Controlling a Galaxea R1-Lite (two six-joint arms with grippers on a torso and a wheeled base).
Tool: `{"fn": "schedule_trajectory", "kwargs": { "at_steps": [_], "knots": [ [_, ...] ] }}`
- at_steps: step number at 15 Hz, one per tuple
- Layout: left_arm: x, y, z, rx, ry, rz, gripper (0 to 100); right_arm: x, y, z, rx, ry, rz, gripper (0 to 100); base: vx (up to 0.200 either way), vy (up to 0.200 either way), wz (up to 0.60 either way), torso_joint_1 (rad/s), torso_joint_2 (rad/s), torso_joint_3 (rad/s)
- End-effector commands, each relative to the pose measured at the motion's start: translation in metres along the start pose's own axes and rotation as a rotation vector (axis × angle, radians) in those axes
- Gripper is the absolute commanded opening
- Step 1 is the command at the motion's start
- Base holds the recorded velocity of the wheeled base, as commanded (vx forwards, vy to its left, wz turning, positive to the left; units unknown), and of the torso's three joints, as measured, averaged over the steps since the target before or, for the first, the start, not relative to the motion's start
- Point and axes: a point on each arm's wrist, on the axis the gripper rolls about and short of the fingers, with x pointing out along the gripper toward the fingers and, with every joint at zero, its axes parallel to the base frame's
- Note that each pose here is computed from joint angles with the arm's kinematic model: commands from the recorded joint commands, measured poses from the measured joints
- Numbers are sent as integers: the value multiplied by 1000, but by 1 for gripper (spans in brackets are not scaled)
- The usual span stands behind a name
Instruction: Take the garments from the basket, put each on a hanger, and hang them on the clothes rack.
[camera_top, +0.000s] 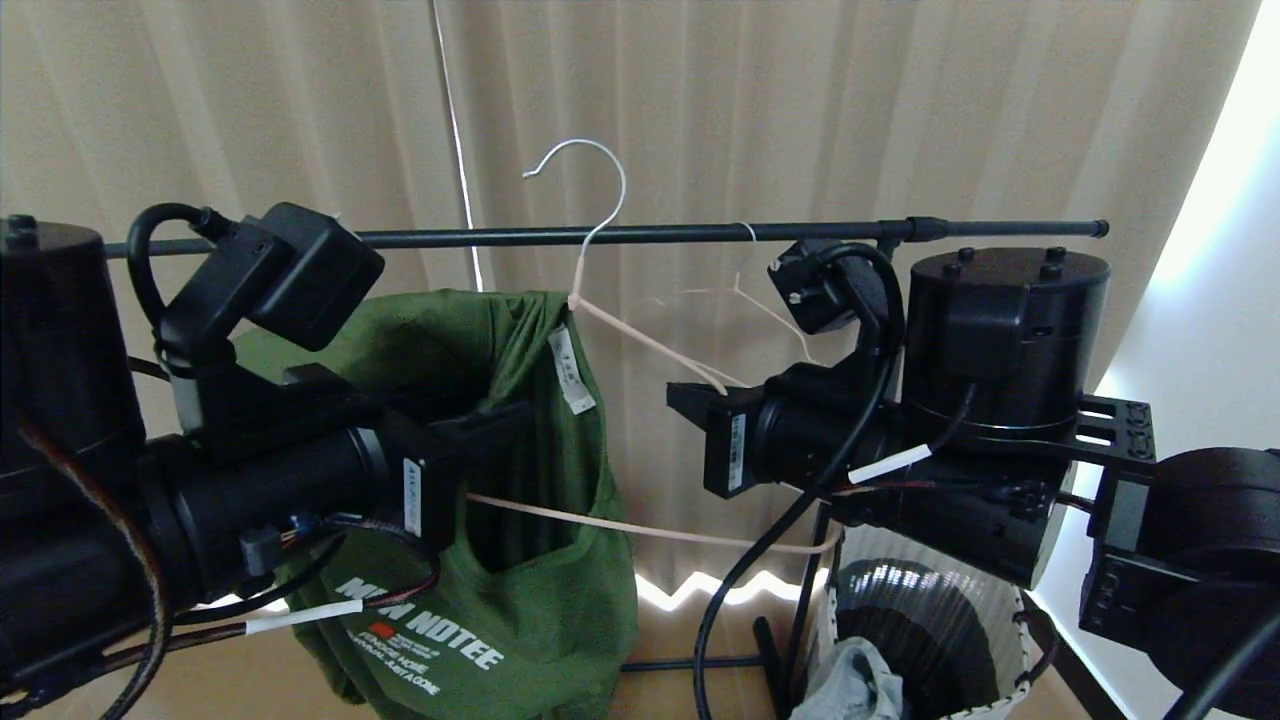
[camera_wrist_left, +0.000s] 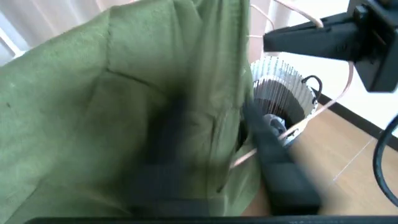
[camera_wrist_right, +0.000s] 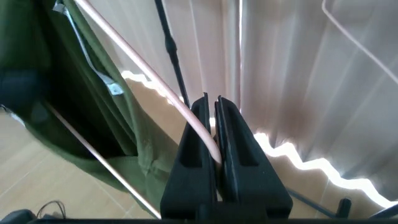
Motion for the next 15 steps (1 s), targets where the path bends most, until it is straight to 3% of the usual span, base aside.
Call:
{"fn": "schedule_trajectory", "kwargs": {
  "at_steps": [1, 4, 7, 10, 11, 13, 14, 15],
  "knots": [
    [-2, 0, 1, 24, -7, -3, 100, -3, -8, 6, 4, -22, -28, 0, 0, 0, 0, 0, 0, 0],
    [-7, 1, 0, 53, -52, -1, 100, -10, -26, 15, 11, -50, -82, 0, 0, 0, 0, 0, 0, 0],
    [-7, 2, -6, 145, -133, 21, 100, -21, -49, 13, -39, -43, -153, 0, 0, 0, 0, 0, 0, 0],
    [-14, 4, -9, 222, -149, 32, 100, -38, -57, 10, -95, -35, -178, 0, 0, 0, 0, 0, 0, 0],
    [-18, 4, -6, 288, -175, 0, 100, -45, -57, 6, -131, -22, -176, 0, 0, 0, 0, 0, 0, 0],
    [-18, 7, -1, 359, -200, -29, 100, -48, -58, 2, -154, -9, -175, 0, 0, 0, 0, 0, 0, 0],
    [-18, 7, -1, 359, -200, -29, 100, -48, -58, 2, -154, -9, -175, 0, 0, 0, 0, 0, 0, 0],
    [-7, 18, 5, 484, -192, 15, 100, -46, -58, 2, -168, -18, -172, 0, 0, 0, 0, 0, 0, 0]
  ]
}}
